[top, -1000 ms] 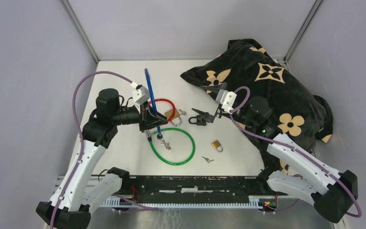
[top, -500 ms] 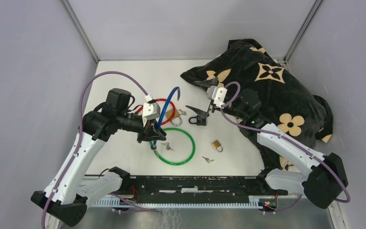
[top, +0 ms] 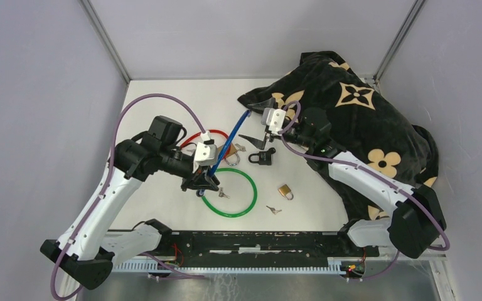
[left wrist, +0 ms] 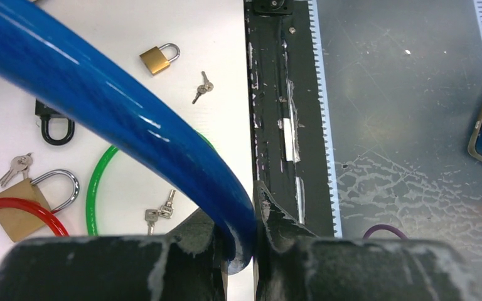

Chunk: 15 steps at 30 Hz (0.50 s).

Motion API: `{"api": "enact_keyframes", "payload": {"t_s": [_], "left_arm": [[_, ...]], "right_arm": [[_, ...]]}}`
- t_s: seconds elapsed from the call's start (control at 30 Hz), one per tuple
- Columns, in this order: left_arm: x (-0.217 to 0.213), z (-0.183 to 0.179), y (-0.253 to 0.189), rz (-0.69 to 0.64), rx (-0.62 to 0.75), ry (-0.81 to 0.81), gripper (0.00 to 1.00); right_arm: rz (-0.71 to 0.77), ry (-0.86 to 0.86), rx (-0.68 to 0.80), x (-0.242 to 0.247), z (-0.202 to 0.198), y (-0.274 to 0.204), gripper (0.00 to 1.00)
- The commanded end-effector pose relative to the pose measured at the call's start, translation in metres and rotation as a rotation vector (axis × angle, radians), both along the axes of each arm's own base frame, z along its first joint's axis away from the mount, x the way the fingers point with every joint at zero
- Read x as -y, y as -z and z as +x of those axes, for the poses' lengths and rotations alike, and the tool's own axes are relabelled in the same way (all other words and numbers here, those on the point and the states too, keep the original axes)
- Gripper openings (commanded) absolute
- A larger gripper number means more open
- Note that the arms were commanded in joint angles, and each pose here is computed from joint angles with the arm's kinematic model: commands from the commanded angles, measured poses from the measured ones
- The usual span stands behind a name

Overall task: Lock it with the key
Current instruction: Adjust the lock.

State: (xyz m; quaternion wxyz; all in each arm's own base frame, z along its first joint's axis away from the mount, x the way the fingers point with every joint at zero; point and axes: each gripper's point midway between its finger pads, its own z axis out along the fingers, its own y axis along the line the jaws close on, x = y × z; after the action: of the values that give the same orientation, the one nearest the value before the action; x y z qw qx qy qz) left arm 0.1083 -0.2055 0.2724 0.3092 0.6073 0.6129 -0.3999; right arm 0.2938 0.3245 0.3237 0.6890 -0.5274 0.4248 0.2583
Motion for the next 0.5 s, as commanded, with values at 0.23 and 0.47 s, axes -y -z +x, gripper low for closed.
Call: {"api": "enact_keyframes", "payload": {"t_s": [0.23,0.47], "left_arm": [[0.004,0.001,-0.024,-0.064,0.141,0.055,0.02],[0.005,0.021,-0.028,-0.069,0.164,-0.075,0.02]], "right_arm": [[0.076,-0.015,-0.065,-0.008,0.004,0.000,0.41],[0.140,0.110,-0.170,0.011,0.021,-0.005,0.00]]}}
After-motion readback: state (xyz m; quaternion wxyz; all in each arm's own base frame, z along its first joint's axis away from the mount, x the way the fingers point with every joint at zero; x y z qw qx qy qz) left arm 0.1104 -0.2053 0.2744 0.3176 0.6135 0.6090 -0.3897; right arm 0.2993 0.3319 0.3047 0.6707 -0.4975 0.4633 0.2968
